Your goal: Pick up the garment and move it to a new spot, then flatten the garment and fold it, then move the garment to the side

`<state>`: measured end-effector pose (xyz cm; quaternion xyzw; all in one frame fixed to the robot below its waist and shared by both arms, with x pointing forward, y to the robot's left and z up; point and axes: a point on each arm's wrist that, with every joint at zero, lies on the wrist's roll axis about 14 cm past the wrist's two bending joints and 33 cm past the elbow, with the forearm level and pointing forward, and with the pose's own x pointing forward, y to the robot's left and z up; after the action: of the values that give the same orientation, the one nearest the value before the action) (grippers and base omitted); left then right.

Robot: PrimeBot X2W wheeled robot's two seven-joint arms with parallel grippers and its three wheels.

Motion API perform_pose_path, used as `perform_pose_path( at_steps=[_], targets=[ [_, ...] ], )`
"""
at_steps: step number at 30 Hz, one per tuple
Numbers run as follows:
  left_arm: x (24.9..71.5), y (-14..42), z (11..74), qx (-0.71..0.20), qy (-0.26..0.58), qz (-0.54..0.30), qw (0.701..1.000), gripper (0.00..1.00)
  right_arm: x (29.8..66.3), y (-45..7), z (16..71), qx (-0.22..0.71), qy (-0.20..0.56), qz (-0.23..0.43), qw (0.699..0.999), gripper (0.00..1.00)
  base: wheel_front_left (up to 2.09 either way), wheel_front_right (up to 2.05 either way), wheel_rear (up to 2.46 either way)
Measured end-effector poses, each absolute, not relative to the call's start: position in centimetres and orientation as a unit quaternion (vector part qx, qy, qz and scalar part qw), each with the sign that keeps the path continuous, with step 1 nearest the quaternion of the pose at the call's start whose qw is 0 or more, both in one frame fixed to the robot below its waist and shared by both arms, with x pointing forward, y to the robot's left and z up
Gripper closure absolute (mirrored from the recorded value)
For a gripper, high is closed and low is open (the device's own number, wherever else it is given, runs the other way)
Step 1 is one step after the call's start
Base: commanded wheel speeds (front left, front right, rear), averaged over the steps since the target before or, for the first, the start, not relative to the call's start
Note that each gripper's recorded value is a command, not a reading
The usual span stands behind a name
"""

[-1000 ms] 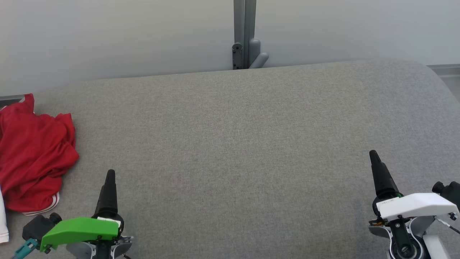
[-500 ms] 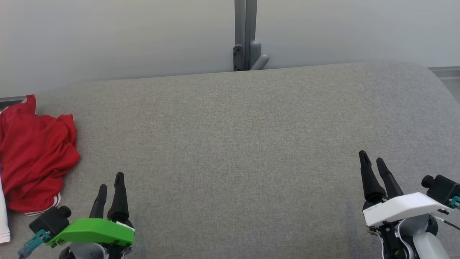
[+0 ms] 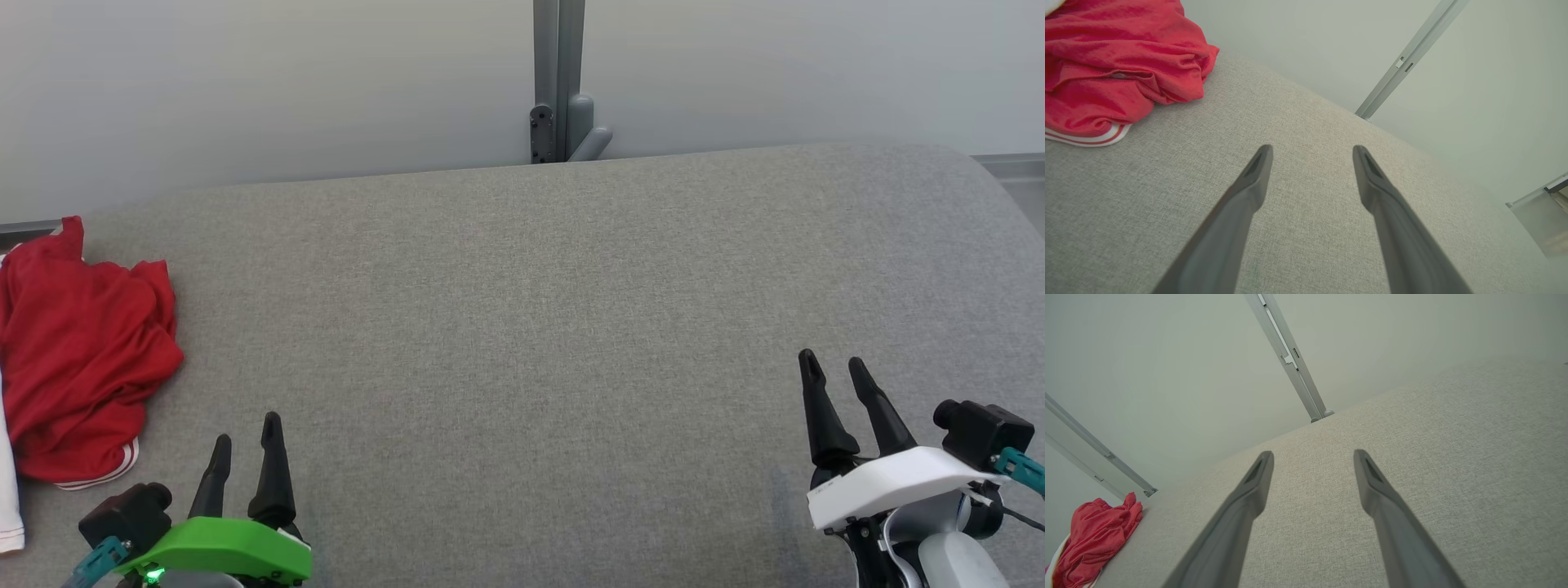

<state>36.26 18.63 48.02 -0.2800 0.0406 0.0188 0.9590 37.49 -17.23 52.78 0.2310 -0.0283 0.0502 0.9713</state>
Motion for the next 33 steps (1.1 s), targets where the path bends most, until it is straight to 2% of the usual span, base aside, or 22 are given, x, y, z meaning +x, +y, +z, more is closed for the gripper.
perform_pose_path(
  at_steps=[15,33],
  targets=[
    [35.91,18.61,48.13,-0.192,0.029,0.005,0.981,0.0,37.1,-16.98,52.22,0.155,-0.03,0.056,0.986,0.0,0.0,0.0,0.0],
    [35.57,18.71,48.2,-0.122,0.016,-0.007,0.992,0.0,36.79,-16.74,52.37,0.087,-0.045,0.063,0.993,0.0,0.0,0.0,0.0]
  ],
)
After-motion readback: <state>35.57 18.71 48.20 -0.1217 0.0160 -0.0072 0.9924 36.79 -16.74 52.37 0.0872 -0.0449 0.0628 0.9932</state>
